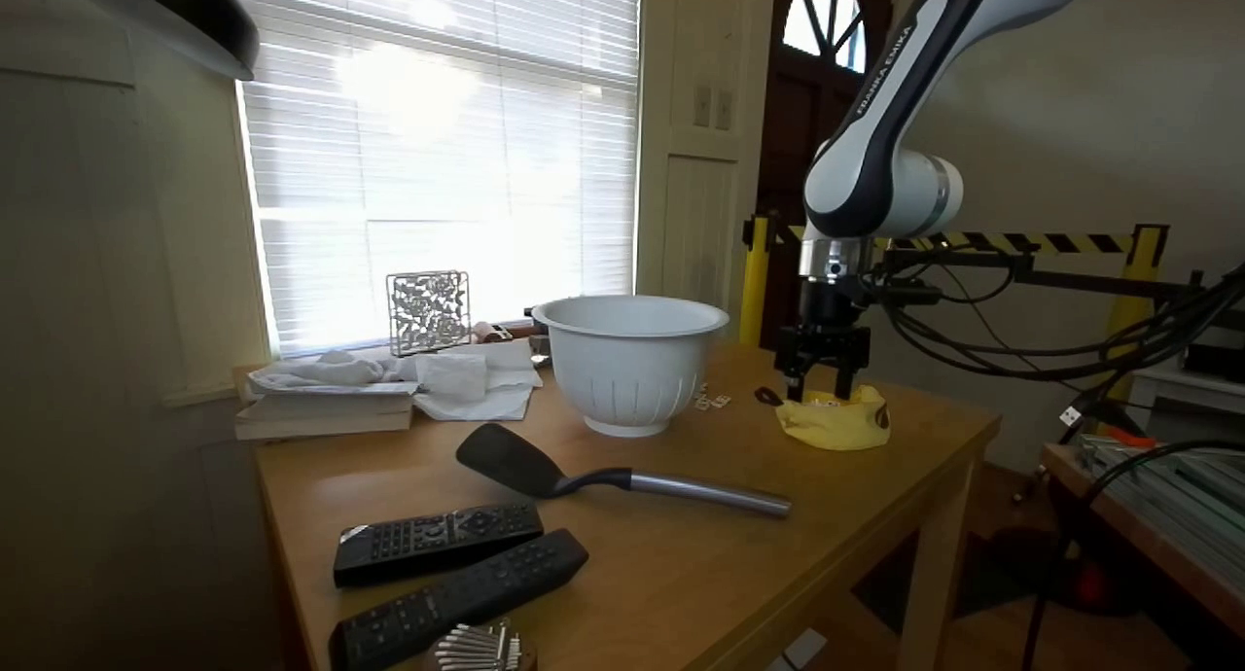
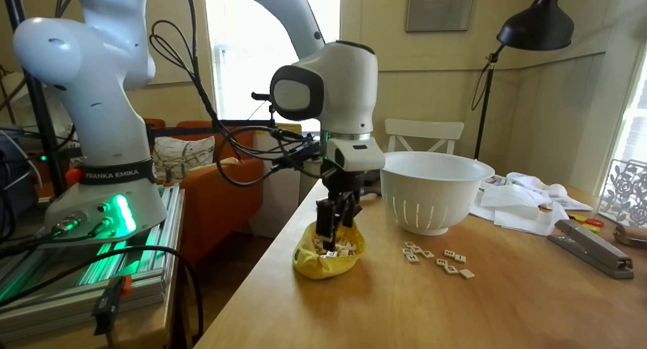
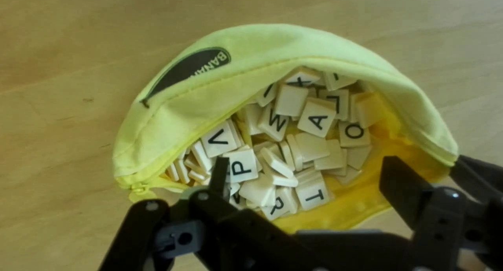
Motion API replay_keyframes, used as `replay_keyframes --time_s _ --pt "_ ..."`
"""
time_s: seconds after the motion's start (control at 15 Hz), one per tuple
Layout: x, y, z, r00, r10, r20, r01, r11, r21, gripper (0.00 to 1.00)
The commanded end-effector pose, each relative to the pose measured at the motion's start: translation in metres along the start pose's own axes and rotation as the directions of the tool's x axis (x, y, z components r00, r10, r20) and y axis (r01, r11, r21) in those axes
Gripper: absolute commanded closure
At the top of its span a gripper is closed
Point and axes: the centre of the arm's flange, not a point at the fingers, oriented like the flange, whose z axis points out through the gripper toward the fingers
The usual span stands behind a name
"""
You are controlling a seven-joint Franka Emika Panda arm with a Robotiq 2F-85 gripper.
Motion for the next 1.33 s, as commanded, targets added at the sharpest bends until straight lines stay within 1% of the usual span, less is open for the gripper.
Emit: replay_keyframes --time_s 0.0,0.07,0.13,0.2,0.27,0.33,0.4,0.47,0.53,0.6,0.67,0.73,0.87,0.93,1.07,1.13,1.2,1.27 --pt "0.012 0.006 0.012 0.999 -0.018 -0.029 0.019 1.0 0.013 0.18" --pt "0.013 0.008 0.014 0.999 -0.018 -0.031 0.019 1.0 0.011 0.22" --pt "0.014 0.01 0.016 0.999 -0.02 -0.031 0.021 1.0 0.007 0.23" --pt "0.014 0.012 0.019 0.999 -0.021 -0.028 0.021 1.0 0.002 0.28" --pt "0.015 0.014 0.021 0.999 -0.022 -0.028 0.022 1.0 -0.002 0.29" --pt "0.014 0.016 0.022 0.999 -0.021 -0.026 0.021 1.0 -0.003 0.28" --pt "0.014 0.017 0.024 1.0 -0.022 -0.022 0.022 1.0 -0.007 0.31" --pt "0.014 0.018 0.025 0.999 -0.024 -0.021 0.024 1.0 -0.01 0.31" --pt "0.013 0.019 0.026 1.0 -0.023 -0.017 0.022 1.0 -0.011 0.36" --pt "0.013 0.019 0.027 1.0 -0.024 -0.014 0.023 1.0 -0.012 0.37" --pt "0.012 0.019 0.027 1.0 -0.025 -0.011 0.025 1.0 -0.012 0.46" --pt "0.011 0.018 0.026 1.0 -0.029 -0.01 0.029 1.0 -0.011 0.59" --pt "0.008 0.015 0.024 0.999 -0.038 -0.006 0.038 0.999 -0.009 0.71" --pt "0.007 0.014 0.023 0.999 -0.043 -0.005 0.043 0.999 -0.008 0.8" --pt "0.003 0.01 0.024 0.998 -0.059 0.001 0.059 0.998 -0.011 0.94" --pt "0.001 0.009 0.024 0.998 -0.066 0.004 0.066 0.998 -0.014 0.99" --pt "-0.001 0.009 0.024 0.997 -0.074 0.007 0.074 0.997 -0.016 1.0" --pt "-0.002 0.008 0.024 0.997 -0.08 0.008 0.08 0.997 -0.018 0.97"
